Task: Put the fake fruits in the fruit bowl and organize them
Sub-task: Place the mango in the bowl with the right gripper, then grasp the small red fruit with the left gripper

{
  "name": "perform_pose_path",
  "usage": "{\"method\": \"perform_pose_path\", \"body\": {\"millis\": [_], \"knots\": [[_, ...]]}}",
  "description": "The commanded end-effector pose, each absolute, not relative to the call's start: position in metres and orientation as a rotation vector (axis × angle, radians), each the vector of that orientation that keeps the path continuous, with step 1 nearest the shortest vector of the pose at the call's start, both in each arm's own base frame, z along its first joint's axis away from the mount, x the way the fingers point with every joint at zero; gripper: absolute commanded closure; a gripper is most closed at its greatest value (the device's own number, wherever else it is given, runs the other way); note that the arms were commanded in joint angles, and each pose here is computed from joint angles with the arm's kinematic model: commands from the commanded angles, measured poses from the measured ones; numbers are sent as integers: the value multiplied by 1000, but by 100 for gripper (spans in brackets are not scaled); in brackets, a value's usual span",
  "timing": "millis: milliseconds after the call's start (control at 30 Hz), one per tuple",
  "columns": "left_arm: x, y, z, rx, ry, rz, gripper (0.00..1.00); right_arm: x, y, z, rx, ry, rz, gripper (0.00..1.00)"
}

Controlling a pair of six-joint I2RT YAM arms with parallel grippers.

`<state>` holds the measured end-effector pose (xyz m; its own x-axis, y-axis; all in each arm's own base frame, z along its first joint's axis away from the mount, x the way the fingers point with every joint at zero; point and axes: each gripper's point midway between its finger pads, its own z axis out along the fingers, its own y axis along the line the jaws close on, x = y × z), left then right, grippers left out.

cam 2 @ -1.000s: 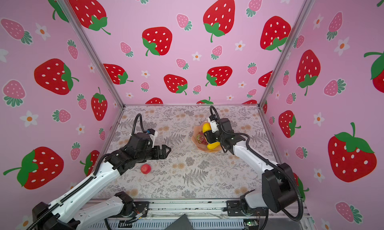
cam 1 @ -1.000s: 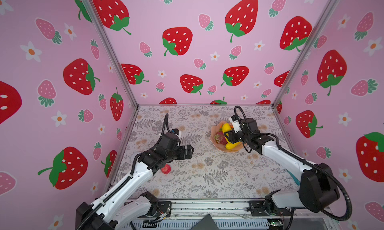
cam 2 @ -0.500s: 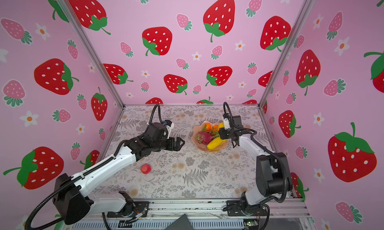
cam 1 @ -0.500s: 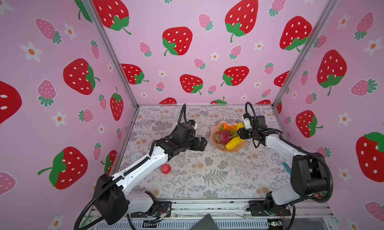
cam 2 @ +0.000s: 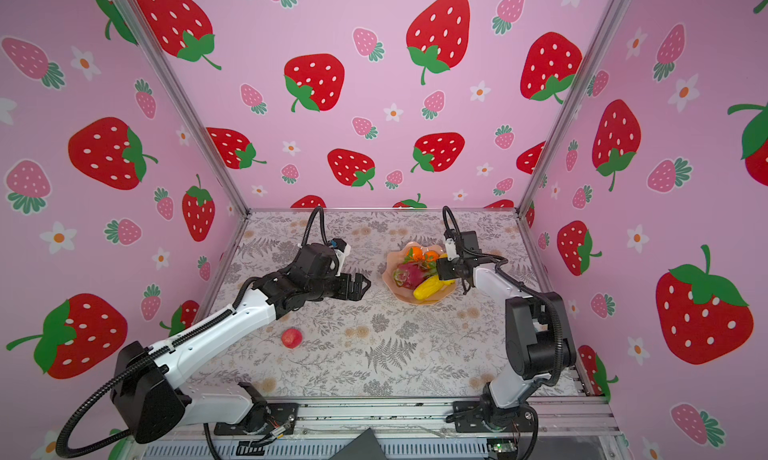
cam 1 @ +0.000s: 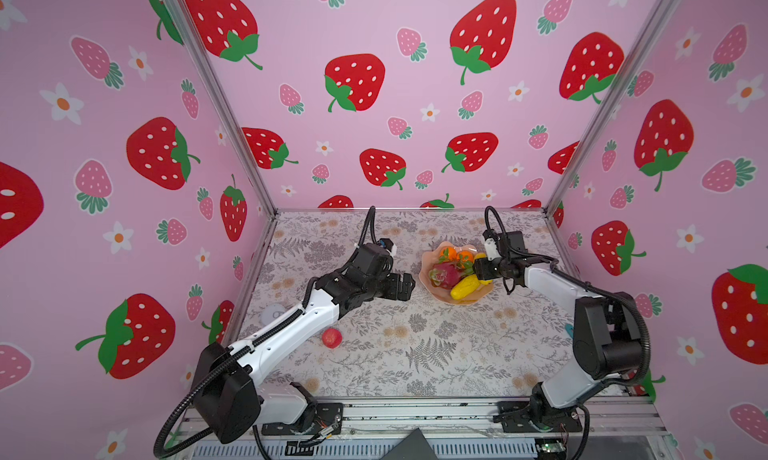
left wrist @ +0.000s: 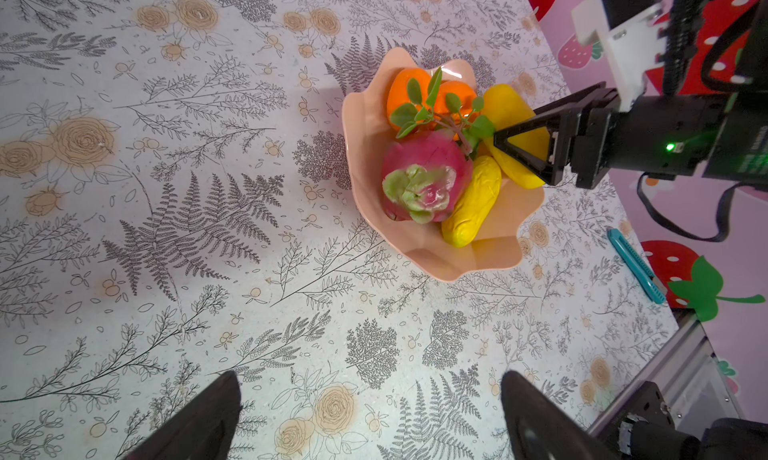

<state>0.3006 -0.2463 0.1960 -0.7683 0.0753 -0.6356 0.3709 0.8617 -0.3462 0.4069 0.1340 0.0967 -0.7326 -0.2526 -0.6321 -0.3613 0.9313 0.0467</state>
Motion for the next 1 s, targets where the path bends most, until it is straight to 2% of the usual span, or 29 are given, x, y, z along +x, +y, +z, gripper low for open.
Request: {"method": "perform_pose_path", "body": {"millis": [0,233,400,500,600,733,833,967], "knots": [[307,-239,207,296,2384,-545,1,409,130,106,-441,2418,193,28],[296,-167,166,50,2517,-202,1,407,133,133,-446,2353,210,20],[263,-115,137,-158,2587,-109,1,396,150,181,-501,2215,219,12],[240,-88,118,-289,2646,-47,3,372,186,215,-626,2080,313,7],[224,-67,104,-374,2673,33,4,329,244,237,-817,1916,545,0],[210,-49,89,-474,2712,106,4,259,311,237,-1024,1750,854,1],[206,-47,79,-513,2730,109,4,235,333,227,-1038,1720,992,1],[203,-45,66,-548,2760,124,5,230,342,214,-1047,1747,1037,1]]}}
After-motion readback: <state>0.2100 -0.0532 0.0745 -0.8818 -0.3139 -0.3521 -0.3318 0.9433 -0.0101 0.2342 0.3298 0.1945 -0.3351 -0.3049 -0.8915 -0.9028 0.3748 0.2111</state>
